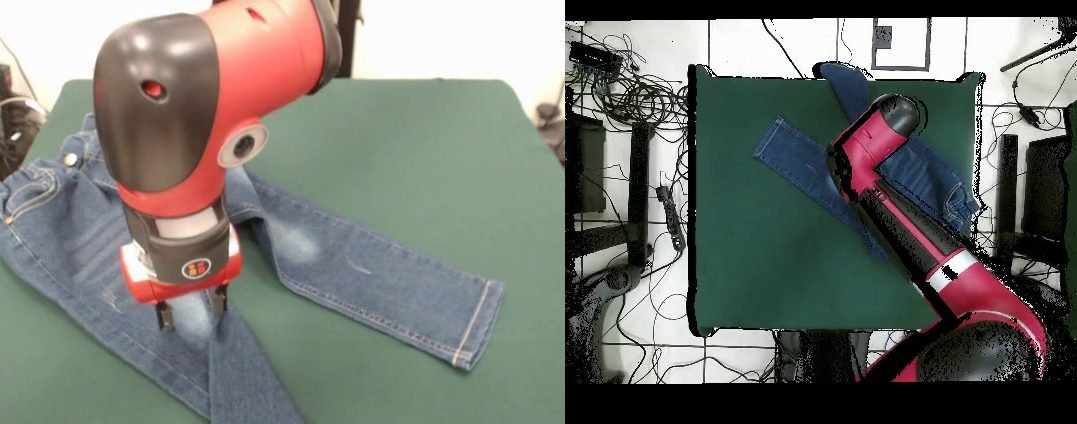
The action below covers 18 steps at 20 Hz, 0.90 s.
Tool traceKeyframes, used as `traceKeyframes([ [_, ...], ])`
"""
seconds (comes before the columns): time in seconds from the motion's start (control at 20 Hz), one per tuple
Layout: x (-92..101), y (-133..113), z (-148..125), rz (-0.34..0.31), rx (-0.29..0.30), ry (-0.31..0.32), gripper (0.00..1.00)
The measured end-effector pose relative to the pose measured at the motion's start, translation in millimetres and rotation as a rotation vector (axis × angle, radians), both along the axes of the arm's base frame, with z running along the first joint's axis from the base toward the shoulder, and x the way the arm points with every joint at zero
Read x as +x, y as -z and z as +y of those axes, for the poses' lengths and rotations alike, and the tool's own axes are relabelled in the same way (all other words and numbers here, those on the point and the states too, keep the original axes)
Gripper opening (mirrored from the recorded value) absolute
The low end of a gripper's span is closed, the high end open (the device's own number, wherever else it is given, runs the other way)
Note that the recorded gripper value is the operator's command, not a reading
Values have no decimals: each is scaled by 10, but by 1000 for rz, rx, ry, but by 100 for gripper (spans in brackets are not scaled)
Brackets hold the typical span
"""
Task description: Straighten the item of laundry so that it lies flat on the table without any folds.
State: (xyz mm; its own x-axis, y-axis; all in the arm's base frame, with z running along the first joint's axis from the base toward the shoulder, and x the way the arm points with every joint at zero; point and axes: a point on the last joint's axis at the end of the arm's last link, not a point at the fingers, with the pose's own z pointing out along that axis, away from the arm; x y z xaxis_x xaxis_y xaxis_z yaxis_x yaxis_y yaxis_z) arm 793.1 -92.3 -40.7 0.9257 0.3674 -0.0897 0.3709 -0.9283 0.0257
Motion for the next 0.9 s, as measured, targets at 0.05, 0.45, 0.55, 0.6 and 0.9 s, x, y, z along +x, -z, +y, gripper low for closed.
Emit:
traceKeyframes([
  [0.05,4,16,1,-3,-3,-3,100],
  [0.45,60,30,24,-27,-21,-29,100],
  [0.55,61,30,22,-27,-18,-27,100],
  [0.6,64,30,17,-28,-14,-24,100],
  [0.9,71,31,14,-28,4,-14,100],
])
